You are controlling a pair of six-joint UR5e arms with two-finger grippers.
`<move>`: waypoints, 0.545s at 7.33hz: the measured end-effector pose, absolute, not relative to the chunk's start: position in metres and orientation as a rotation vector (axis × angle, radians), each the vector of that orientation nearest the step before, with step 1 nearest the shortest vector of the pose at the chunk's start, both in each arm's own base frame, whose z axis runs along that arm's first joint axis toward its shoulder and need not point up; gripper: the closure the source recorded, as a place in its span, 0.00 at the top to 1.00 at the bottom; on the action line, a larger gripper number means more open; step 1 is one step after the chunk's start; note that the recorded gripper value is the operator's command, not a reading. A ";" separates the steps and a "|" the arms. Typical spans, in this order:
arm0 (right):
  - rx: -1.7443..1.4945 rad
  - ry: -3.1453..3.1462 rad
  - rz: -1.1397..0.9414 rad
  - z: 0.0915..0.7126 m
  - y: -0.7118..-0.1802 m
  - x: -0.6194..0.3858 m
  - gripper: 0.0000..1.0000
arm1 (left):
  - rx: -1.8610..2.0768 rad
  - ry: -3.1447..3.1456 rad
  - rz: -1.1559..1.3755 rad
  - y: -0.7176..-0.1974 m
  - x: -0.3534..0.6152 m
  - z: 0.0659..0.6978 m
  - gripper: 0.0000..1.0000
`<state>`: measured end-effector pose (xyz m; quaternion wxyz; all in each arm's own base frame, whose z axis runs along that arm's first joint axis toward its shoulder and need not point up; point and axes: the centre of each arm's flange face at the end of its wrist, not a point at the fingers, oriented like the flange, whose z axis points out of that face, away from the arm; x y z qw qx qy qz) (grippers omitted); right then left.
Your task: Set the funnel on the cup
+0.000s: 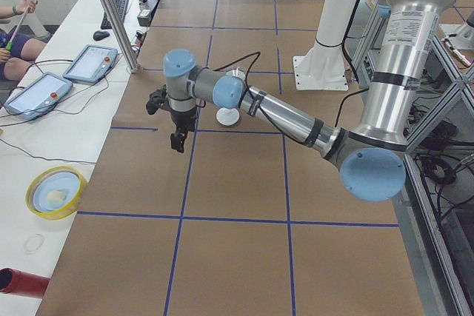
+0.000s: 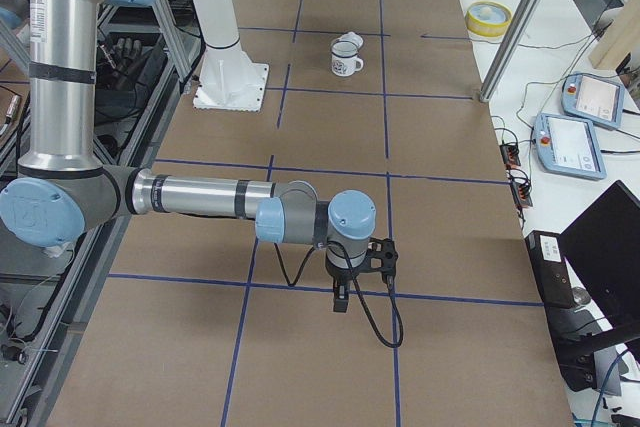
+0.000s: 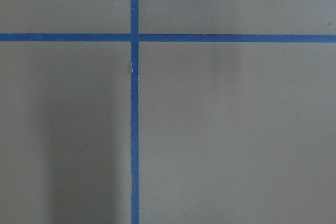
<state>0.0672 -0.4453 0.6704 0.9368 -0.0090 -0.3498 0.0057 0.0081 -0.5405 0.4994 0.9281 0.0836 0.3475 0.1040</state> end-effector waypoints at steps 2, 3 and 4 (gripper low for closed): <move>-0.018 -0.715 0.011 0.670 -0.445 0.067 1.00 | 0.119 0.717 0.210 -0.510 -0.038 0.579 1.00; -0.018 -0.715 0.012 0.670 -0.445 0.067 1.00 | 0.104 0.719 0.194 -0.504 -0.048 0.595 1.00; -0.019 -0.715 0.012 0.671 -0.445 0.067 1.00 | 0.092 0.720 0.183 -0.501 -0.053 0.605 1.00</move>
